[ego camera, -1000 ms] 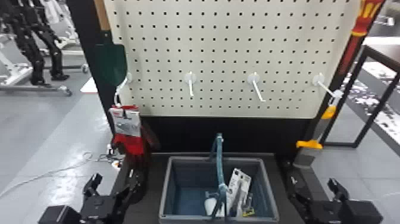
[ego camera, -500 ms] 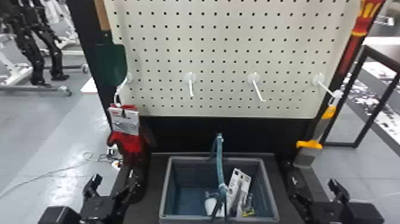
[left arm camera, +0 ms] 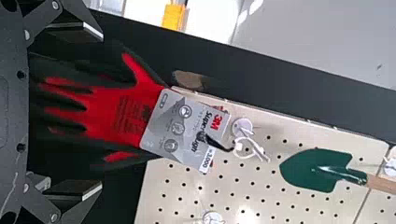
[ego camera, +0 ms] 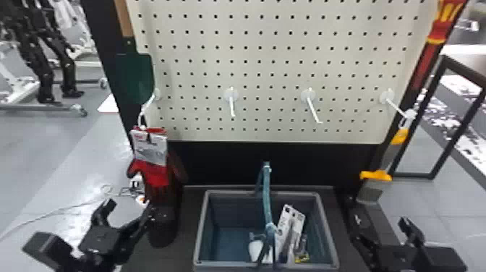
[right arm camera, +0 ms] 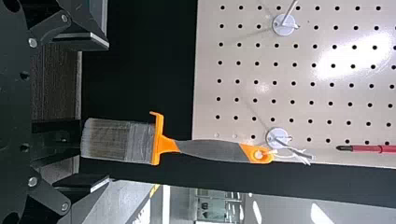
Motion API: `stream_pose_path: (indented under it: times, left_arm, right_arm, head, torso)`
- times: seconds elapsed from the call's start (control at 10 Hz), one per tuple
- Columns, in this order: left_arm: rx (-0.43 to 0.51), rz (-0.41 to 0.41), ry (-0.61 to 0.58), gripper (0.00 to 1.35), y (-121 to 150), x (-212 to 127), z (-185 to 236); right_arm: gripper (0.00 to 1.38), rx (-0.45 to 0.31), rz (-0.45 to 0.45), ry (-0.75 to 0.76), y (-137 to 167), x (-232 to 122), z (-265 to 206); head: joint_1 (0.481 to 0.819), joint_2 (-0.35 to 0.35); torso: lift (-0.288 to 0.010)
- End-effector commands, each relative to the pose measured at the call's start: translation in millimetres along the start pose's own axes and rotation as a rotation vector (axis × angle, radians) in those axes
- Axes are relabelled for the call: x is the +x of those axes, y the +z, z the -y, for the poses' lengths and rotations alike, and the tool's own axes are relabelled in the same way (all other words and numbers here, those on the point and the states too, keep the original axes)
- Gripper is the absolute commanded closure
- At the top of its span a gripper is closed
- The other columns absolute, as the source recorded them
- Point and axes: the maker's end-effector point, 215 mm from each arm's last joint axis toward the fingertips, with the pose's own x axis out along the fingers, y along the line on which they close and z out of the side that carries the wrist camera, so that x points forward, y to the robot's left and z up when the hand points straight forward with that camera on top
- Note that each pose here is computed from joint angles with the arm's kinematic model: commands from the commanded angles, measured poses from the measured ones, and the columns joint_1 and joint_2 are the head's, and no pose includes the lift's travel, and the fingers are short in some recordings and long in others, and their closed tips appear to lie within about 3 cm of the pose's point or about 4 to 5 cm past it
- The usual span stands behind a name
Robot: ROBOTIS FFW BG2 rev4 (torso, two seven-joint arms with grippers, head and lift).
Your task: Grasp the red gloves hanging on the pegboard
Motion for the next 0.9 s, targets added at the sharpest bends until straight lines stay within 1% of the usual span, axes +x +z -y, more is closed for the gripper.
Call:
stream_pose_path:
  times: [0.0,0.2,0.4,0.6,0.8]
  left_arm:
    - [-0.004,-0.034,-0.02,0.18,6.6,8.0,-29.4]
    - [-0.008,-0.047,-0.101,0.18,23.2,17.8,-44.3]
    - [0.003,-0.08,-0.173,0.18,44.8,31.0,-61.7]
    - [-0.005,-0.15,-0.28,0.18,57.3,51.3,-64.2]
    - [-0.028,-0.206,-0.357,0.18,63.4,61.9,-62.4]
  right_arm:
    - [0.28,0.001,0.001,0.0,0.4,0.0,-0.3]
    - [0.28,0.003,0.001,0.001,0.1,-0.1,-1.1]
    - [0.28,0.003,0.003,0.001,0.6,-0.1,-1.1]
    - [0.28,0.0,0.005,0.005,0.9,0.3,-2.5]
    - [0.28,0.001,0.011,0.006,2.3,0.6,-3.4]
  head:
    - [0.549,0.0]
    - [0.549,0.0]
    - [0.549,0.0]
    - [0.549,0.0]
    - [0.549,0.0]
  torso:
    - [-0.1]
    - [-0.1]
    - [-0.1]
    - [-0.1]
    - [-0.1]
